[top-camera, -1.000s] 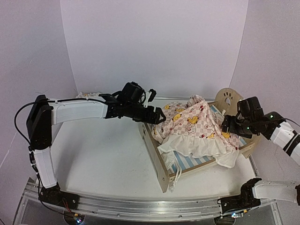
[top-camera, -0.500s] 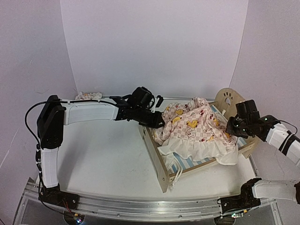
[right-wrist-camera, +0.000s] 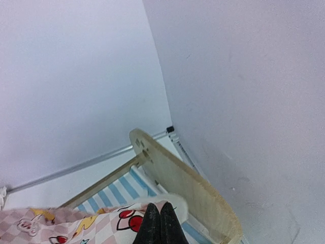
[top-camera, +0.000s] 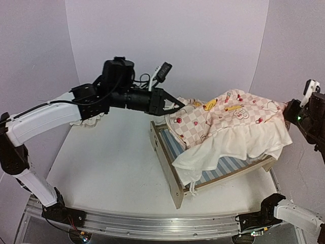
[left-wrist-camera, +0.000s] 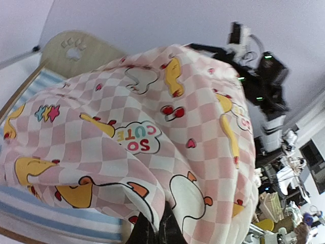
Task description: Set up the pet bed
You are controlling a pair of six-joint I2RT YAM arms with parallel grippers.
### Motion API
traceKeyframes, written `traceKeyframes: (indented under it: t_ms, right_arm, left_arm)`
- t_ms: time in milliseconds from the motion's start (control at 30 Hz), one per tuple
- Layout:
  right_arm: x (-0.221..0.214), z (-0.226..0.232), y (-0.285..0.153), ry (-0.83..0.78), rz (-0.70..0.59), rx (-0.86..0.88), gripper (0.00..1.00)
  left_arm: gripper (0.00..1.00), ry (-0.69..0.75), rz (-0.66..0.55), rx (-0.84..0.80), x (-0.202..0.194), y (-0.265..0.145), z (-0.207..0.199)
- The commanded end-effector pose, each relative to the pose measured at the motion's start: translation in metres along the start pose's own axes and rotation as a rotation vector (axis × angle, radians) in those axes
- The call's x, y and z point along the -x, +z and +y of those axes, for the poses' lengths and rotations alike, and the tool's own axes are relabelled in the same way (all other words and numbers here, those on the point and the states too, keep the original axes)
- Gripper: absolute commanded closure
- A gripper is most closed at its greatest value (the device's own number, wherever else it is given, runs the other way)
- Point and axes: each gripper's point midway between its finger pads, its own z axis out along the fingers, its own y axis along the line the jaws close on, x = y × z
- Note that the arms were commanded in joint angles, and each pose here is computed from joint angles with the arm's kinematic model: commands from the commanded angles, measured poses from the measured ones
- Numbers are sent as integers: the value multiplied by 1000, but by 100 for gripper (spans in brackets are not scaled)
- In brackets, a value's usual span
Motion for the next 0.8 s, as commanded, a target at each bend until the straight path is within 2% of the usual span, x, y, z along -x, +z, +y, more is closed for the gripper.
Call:
traceKeyframes:
  t_ms: [0, 133, 300, 400, 533, 667, 767]
  right_arm:
    - [26, -31, -15, -12, -77, -157, 100]
    - [10, -57, -24, 54, -96, -240, 100]
    - [1, -37, -5, 18, -93, -179, 100]
    - [17, -30, 9, -29, -112, -232, 100]
    - [53, -15, 19, -61, -149, -250, 100]
    - [92, -12, 7, -42, -213, -251, 100]
    - [89, -19, 0, -41, -222, -250, 100]
  left_arm:
    - [100, 79, -80, -268, 13, -42, -75]
    - [100, 102, -32, -340, -12, -42, -88]
    - [100, 125, -51, -208, -11, -27, -61]
    - [100, 161, -79, -98, 8, -13, -42]
    - [100, 200, -122, 24, 52, -9, -18]
    - [100, 261, -196, 3, 96, -33, -33]
    - [100, 291, -178, -72, 91, -41, -52]
